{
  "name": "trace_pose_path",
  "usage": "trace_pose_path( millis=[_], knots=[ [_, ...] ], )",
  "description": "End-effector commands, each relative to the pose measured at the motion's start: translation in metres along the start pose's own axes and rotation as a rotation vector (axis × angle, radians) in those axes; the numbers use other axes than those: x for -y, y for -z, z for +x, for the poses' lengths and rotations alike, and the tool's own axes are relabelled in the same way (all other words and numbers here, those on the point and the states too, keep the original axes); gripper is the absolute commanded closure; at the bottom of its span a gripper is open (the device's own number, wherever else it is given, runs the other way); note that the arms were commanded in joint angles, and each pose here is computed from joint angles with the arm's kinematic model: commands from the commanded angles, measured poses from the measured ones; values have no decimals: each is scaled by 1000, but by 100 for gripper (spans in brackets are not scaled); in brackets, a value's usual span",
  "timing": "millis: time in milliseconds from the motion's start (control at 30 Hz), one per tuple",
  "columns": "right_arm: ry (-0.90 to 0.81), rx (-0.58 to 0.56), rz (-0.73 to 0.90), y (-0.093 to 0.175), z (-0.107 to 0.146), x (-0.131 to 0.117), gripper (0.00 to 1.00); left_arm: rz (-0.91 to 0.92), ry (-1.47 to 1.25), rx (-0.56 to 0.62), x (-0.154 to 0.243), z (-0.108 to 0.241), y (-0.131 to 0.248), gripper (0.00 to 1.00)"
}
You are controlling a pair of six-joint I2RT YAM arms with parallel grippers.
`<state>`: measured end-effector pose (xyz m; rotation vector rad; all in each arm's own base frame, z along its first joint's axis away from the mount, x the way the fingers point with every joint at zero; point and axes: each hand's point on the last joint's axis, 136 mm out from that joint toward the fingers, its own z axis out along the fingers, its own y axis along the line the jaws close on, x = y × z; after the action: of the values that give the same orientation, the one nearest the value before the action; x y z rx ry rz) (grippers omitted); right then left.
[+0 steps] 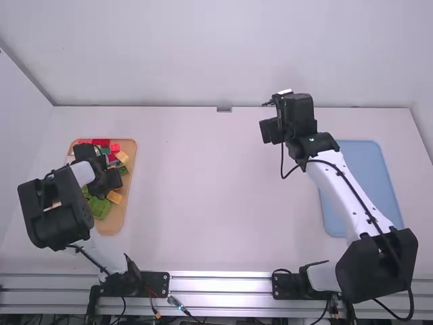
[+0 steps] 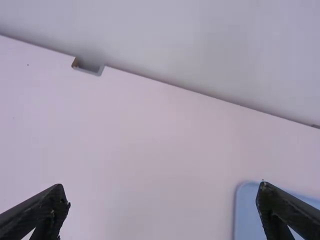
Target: Assemble lego blocks to make yellow taxi
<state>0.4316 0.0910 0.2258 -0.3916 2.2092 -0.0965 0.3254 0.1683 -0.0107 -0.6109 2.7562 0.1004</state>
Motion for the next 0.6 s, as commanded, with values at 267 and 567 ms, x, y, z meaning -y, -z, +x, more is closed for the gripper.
trace_pose_path(
  millis=[267, 567],
  knots=[
    [2, 8, 6, 3, -9, 2, 1, -7, -48, -5, 1, 5, -9, 51],
    [5, -6, 3, 3, -6, 1, 1, -107, 49, -37, -13, -20, 32, 98]
  ],
)
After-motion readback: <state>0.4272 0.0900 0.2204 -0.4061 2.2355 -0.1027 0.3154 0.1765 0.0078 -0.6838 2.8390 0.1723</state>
